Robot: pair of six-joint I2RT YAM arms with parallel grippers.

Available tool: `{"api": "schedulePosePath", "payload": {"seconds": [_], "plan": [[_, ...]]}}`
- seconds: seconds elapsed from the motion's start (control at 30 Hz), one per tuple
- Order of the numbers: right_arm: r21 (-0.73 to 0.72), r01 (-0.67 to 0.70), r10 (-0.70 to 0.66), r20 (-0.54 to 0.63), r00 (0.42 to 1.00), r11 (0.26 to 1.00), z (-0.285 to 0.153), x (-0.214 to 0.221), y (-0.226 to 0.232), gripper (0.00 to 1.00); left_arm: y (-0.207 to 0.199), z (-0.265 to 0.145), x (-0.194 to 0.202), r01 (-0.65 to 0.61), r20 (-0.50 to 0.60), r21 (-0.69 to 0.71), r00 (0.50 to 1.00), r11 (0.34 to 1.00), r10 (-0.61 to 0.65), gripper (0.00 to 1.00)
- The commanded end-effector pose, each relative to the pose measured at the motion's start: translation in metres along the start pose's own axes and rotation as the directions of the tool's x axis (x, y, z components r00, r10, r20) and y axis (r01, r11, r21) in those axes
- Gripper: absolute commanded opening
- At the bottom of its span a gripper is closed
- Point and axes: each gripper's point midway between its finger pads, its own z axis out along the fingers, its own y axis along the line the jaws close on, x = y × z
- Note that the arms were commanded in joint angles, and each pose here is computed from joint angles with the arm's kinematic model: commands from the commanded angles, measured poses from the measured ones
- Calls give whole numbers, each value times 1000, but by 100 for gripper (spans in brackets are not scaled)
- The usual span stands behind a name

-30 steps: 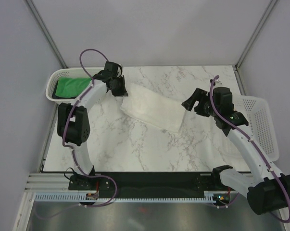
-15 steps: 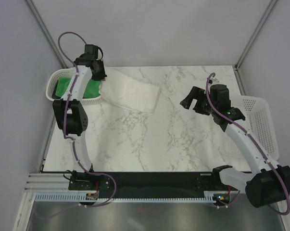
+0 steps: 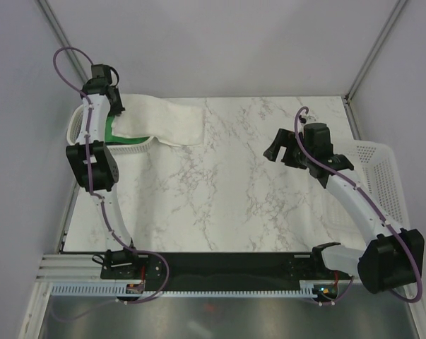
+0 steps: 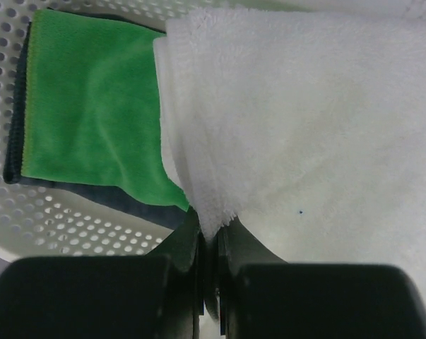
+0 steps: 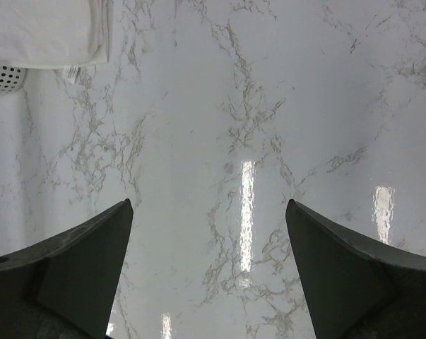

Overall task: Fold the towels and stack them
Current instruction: Neatly place the folded towel into the bin

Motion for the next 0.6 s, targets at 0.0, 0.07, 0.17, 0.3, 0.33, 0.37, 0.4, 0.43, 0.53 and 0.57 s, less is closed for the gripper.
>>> {"api": "schedulePosePath", "payload": {"seconds": [0.0,0.07,0.17,0.3,0.33,0.37,0.4,0.43,0.53,0.57], "plan": [[-18,29,-28,39,999,999,4,-10,3,98,48,-2,-38,-73,108,-164,990,984,91,2],[-19,31,-31,28,999,999,7,-7,2,98,67,2,-40,-87,103,-204,989,975,109,2],[-18,32,-32,12,999,999,11,-3,0,98,91,2,-44,-86,109,-247,987,965,116,2],[-29,30,-31,-7,1000,999,16,1,1,98,111,3,-48,-64,123,-264,987,962,100,2],[-27,28,-29,-18,999,999,18,3,0,98,112,2,-52,-69,132,-265,986,962,107,2],[-28,28,-29,-18,999,999,20,3,0,98,115,1,-53,-67,134,-272,985,960,107,2],[-33,25,-25,-25,999,999,21,4,0,98,118,2,-54,-69,135,-281,985,957,111,2],[-37,21,-22,-37,999,999,24,6,0,98,120,1,-57,-83,139,-290,982,953,128,2],[-41,18,-20,-47,999,999,26,8,1,98,128,4,-61,-88,147,-319,979,944,141,2],[-42,19,-22,-51,998,999,27,9,1,98,127,5,-63,-88,157,-315,977,945,144,2]]}}
